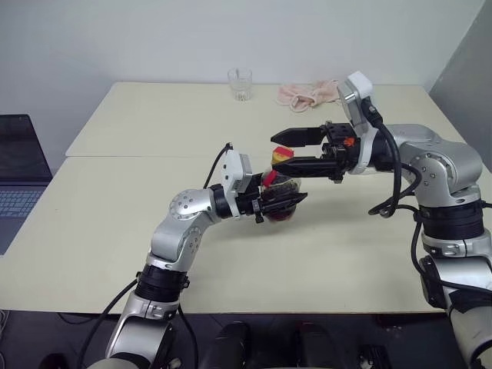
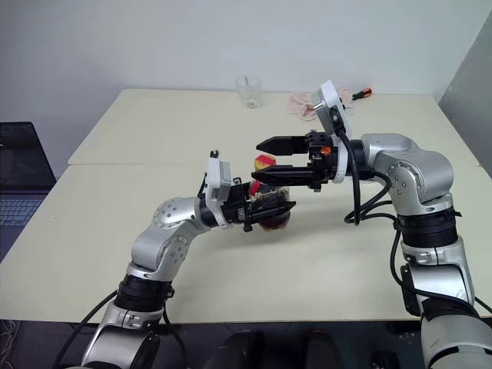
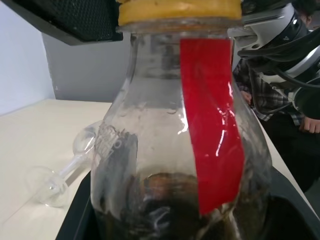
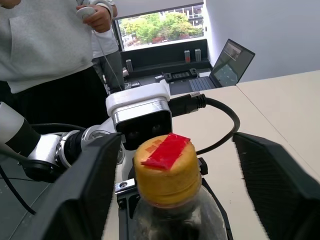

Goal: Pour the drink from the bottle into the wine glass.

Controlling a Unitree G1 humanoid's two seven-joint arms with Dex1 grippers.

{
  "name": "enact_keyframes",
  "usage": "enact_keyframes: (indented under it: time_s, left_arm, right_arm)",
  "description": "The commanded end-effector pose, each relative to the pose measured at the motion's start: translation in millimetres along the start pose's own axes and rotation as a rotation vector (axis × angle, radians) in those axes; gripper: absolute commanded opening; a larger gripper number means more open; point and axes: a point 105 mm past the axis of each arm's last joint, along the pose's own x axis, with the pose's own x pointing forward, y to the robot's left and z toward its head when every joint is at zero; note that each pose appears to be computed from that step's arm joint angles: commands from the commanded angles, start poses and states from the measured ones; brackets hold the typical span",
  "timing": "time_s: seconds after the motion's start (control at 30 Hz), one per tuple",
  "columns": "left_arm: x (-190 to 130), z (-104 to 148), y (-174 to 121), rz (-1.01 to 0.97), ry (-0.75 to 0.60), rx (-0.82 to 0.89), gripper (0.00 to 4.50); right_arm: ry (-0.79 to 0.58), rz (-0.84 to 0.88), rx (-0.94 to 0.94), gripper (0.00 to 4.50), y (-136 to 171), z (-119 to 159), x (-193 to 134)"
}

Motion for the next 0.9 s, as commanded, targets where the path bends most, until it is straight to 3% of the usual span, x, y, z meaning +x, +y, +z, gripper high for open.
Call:
enact_keyframes:
  time_s: [0.03, 0.13, 0.33, 0.47, 0.63, 0.8, 0.9]
  left_arm:
    - [3, 14, -5, -0.015, -0.047, 0.032, 2.21]
    - [3, 14, -4, -0.01, -0.046, 0.03, 2.21]
    - [1, 11, -1, 0.018, -0.027, 0.032, 2.21]
    - [-4, 7, 6, 0.066, 0.0, 0.046, 2.19]
    - [-8, 4, 10, 0.101, 0.0, 0.038, 2.14]
    - [-8, 2, 11, 0.105, -0.003, 0.028, 2.06]
    - [-7, 2, 13, 0.105, -0.004, 0.025, 2.05]
  right_arm:
    - [-0.031, 0.028, -0.041, 2.32, 5, 13, 0]
    - [-0.035, 0.029, -0.041, 1.32, 5, 14, 0]
    - [-0.039, -0.04, -0.069, 1.28, 2, 17, -1]
    - [-0.031, -0.283, -0.146, 1.28, -11, 26, 13]
    - [0.049, -0.551, -0.226, 1.28, -12, 14, 36]
    - [0.022, -0.893, -0.197, 1.28, -17, 7, 49]
    - [0.004, -0.981, -0.174, 1.28, -18, 9, 50]
